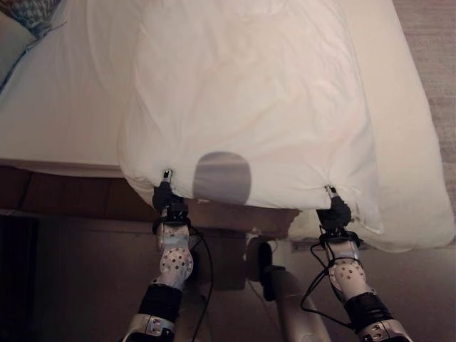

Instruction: Make the bed

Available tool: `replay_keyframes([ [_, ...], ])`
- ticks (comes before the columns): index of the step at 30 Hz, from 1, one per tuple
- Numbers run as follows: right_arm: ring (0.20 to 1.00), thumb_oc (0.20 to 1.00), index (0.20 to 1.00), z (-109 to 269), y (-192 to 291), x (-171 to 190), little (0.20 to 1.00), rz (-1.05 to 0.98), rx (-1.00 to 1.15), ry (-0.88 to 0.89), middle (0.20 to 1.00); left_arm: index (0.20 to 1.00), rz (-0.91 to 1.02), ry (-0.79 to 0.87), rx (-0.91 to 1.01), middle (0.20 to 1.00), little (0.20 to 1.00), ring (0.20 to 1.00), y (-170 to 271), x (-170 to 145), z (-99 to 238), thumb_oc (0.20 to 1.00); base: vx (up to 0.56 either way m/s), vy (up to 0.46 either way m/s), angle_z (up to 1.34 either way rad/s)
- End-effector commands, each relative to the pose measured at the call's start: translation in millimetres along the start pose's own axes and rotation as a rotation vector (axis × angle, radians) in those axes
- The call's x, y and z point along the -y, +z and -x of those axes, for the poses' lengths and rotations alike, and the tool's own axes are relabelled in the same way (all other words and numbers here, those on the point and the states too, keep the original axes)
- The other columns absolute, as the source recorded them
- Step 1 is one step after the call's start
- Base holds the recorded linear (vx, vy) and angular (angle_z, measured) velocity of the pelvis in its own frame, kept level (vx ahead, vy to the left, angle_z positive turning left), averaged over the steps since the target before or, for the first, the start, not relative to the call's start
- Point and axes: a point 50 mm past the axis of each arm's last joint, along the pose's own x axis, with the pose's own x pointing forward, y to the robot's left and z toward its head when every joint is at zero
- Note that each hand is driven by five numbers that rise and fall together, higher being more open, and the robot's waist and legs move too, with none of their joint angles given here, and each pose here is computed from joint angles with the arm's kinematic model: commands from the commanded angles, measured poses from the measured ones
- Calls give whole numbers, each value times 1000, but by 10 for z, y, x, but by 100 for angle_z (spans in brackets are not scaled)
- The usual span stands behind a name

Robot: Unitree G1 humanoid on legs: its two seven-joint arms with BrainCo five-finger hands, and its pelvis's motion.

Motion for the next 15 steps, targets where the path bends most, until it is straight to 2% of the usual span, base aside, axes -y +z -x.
replay_keyframes([
  [1,200,200,200,-12,219,-100,200,45,129,59,200,200,-121,-69,231,200,200,200,664,-77,-29,200,95,633,2],
  [4,200,200,200,-7,150,-87,200,41,105,53,200,200,-165,-96,207,200,200,200,635,-45,-37,200,47,535,-36],
  [8,200,200,200,42,24,-19,200,33,66,32,200,200,-175,-85,193,200,200,200,597,-69,-1,200,35,329,-15],
  [15,200,200,200,158,80,111,200,50,61,17,200,200,-175,-52,109,200,200,200,391,-140,61,200,61,83,-8],
])
